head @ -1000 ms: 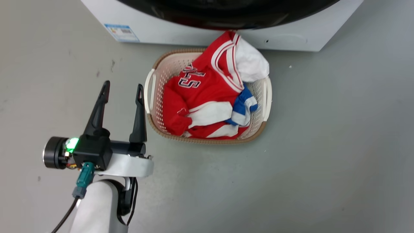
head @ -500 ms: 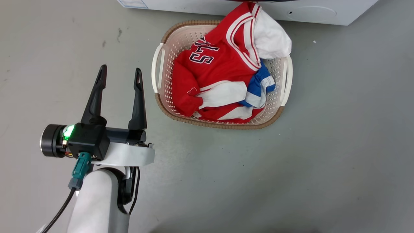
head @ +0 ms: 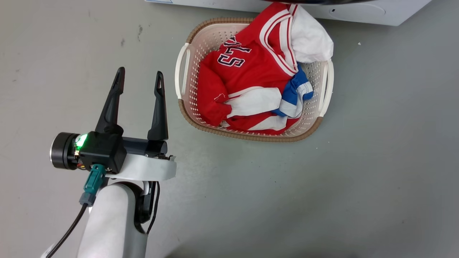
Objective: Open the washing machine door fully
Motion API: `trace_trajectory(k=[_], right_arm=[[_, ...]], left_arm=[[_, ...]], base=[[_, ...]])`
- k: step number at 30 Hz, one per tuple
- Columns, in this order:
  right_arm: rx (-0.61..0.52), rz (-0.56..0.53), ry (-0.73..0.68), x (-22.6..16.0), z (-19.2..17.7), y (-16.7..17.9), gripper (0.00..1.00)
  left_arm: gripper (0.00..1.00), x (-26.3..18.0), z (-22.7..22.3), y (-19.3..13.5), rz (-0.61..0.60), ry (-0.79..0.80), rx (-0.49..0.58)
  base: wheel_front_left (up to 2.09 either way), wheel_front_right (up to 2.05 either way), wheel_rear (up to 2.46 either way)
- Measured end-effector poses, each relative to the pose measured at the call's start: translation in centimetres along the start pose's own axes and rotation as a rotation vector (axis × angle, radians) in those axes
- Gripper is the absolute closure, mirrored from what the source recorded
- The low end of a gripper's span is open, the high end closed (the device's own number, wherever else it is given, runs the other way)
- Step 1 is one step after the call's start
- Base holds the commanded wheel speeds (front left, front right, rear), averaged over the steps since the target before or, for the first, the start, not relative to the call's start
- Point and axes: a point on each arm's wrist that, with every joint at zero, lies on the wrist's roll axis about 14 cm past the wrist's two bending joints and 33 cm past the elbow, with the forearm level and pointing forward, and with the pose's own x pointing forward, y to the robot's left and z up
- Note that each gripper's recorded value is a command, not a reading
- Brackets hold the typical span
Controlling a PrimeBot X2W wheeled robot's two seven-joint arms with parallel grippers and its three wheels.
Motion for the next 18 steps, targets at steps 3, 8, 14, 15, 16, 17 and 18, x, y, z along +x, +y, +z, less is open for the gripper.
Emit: trace_trajectory(k=[3,8,14,15,16,17,18], right_arm=[[-0.008,-0.001,0.025,-0.2,-0.6,0.4,1.00],[-0.030,-0.002,0.123,-1.4,-3.4,1.0,1.00],[-0.046,-0.007,0.154,-3.3,-4.3,1.9,1.00],[-0.050,-0.008,0.161,-3.7,-4.5,2.1,1.00],[-0.054,-0.010,0.170,-4.0,-4.7,2.1,1.00],[-0.055,-0.010,0.181,-4.3,-5.0,2.2,1.00],[-0.055,-0.010,0.181,-4.3,-5.0,2.2,1.00]], left_arm=[[0.00,-0.1,0.4,0.0,0.003,-0.008,-0.002],[0.00,-0.4,1.4,0.1,0.006,-0.028,-0.006],[0.00,-0.9,2.6,-0.2,0.000,-0.051,-0.007],[0.00,-1.0,2.8,-0.2,0.000,-0.056,-0.008],[0.00,-1.0,3.1,-0.2,0.000,-0.062,-0.009],[0.00,-1.1,3.4,-0.2,0.000,-0.068,-0.010],[0.00,-1.1,3.4,-0.2,0.000,-0.068,-0.010]], base=[[0.00,0.00,0.00],[0.00,0.00,0.00],[0.00,0.00,0.00],[0.00,0.00,0.00],[0.00,0.00,0.00],[0.00,0.00,0.00],[0.00,0.00,0.00]])
